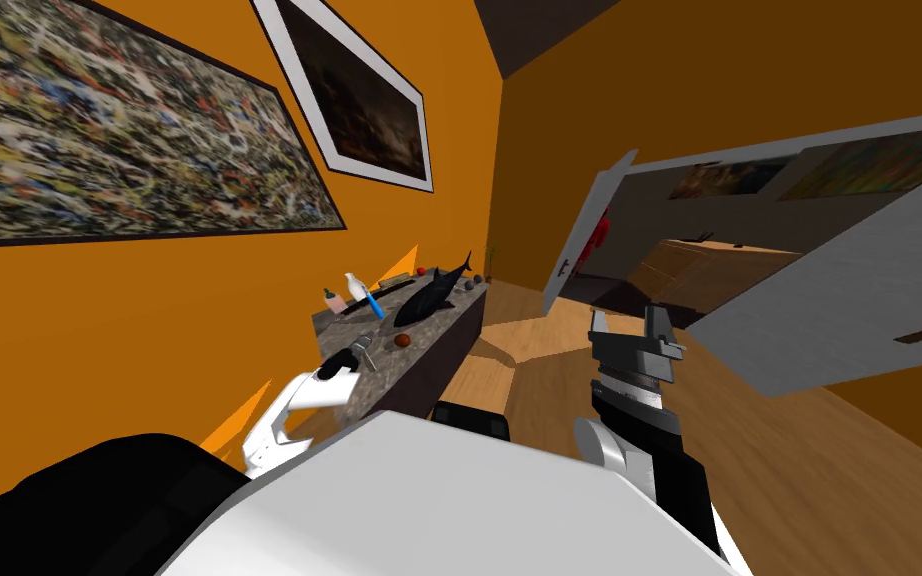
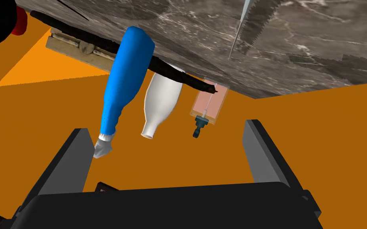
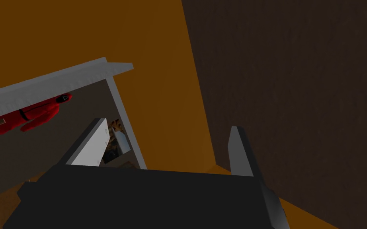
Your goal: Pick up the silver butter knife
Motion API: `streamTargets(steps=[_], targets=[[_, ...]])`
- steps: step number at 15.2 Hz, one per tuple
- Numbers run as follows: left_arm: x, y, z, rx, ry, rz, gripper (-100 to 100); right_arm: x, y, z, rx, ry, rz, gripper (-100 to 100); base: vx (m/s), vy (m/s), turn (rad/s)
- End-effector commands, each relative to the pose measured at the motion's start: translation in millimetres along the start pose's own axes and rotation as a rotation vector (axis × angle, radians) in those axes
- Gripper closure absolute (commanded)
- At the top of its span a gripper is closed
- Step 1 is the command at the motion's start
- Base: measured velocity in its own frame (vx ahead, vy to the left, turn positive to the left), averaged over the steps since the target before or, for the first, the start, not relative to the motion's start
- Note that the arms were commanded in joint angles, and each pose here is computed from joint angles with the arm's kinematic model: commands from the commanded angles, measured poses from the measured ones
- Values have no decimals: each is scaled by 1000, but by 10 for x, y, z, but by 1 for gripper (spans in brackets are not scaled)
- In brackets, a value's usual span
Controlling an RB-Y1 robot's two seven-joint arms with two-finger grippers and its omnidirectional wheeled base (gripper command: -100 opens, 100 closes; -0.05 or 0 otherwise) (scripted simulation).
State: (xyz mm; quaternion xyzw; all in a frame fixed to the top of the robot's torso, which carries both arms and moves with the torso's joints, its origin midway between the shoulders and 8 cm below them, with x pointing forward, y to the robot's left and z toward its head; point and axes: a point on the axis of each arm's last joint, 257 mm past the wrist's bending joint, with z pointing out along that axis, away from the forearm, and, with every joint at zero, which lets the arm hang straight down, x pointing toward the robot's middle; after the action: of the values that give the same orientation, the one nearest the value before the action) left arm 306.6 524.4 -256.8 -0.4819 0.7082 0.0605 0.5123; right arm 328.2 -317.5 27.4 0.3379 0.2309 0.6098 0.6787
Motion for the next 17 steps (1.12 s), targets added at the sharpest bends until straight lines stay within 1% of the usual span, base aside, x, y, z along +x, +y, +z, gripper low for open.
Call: streamTargets(steps=[1,2,3,4,5,6,7,8,9,10,11,12,13,14,15,16,17], targets=[[11,70,5,-28,8,8,-100,0,0,0,0,0,0,0,14,13,-57],[24,216,12,-75,16,27,-100,0,0,0,0,0,0,0,16,11,-131],[37,242,10,-85,21,27,-100,0,0,0,0,0,0,0,18,14,-148],[46,371,11,-126,28,43,-100,0,0,0,0,0,0,0,22,14,-194],[64,407,5,-140,35,43,-100,0,0,0,0,0,0,0,22,15,-138],[70,520,2,-174,41,58,-100,0,0,0,0,0,0,0,23,16,-151],[92,564,-7,-192,50,58,-100,0,0,0,0,0,0,0,23,19,-126],[92,564,-7,-192,50,58,-100,0,0,0,0,0,0,0,16,15,-33],[118,703,-23,-237,64,71,-100,0,0,0,0,0,0,0,17,9,-96],[122,712,-25,-240,66,71,-100,0,0,0,0,0,0,0,15,10,-117],[146,836,-45,-281,79,82,-100,0,0,0,0,0,0,0,12,13,-145],[153,849,-49,-286,82,82,-100,0,0,0,0,0,0,0,13,17,-114],[184,973,-76,-328,97,92,-100,0,0,0,0,0,0,0,15,17,-130],[185,975,-77,-328,98,92,-100,0,0,0,0,0,0,0,17,18,-106],[217,1089,-107,-367,114,100,-100,0,0,0,0,0,0,0,21,16,-110],[217,1089,-107,-367,114,100,-100,0,0,0,0,0,0,0,19,15,-104],[249,1191,-138,-401,129,107,-100,0,0,0,0,0,0,0,21,16,-103]])
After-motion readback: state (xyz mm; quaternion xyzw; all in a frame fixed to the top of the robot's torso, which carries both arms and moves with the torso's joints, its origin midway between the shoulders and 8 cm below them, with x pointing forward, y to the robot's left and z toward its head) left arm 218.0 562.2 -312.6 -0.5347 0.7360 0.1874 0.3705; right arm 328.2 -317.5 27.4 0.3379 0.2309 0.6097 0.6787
